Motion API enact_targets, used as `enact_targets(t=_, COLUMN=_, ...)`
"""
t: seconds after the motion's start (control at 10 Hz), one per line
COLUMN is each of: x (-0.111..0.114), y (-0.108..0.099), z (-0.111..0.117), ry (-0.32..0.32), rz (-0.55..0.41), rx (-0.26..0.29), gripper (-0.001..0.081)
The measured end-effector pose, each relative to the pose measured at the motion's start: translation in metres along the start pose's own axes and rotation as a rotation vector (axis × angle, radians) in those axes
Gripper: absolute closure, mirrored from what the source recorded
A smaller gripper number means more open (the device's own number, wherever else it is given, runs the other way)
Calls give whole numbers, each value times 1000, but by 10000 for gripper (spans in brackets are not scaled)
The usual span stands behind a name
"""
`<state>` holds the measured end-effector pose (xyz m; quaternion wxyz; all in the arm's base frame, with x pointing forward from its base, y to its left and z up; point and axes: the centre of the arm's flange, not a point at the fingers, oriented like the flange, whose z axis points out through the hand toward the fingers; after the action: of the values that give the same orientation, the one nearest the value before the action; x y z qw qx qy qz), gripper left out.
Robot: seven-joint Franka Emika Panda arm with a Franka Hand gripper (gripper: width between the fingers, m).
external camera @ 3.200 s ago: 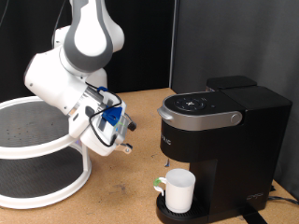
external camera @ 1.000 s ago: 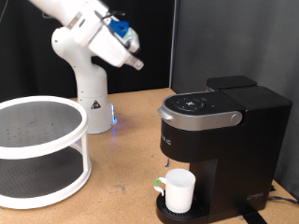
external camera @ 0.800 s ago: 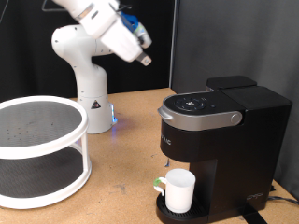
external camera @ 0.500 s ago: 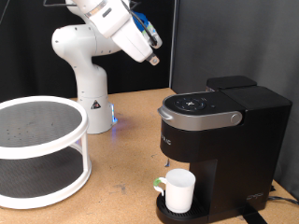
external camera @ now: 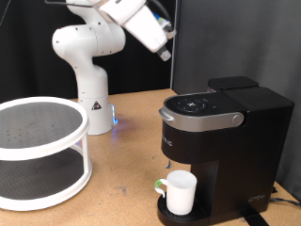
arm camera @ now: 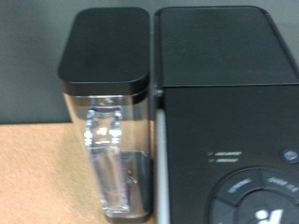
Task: Make a cup of coffee with the keurig machine
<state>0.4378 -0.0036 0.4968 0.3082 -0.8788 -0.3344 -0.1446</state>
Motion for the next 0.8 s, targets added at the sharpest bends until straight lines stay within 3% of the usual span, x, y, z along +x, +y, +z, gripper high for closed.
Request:
enact_targets(t=0.2, x=23, y=-5, z=1, ry=-100, rz=-11, rx=-29, gripper=1)
enact_targets(t=0.4, x=46, y=-1, z=7, ry=-195, rz=12, rx=19, gripper=1)
enact_targets(t=0.5, x=46, y=1, z=7, ry=-182, rz=11, rx=9, gripper=1)
enact_targets(t=0.8, x=56, y=-3, z=12, ry=-268, rz=-37, rx=-82, gripper=1)
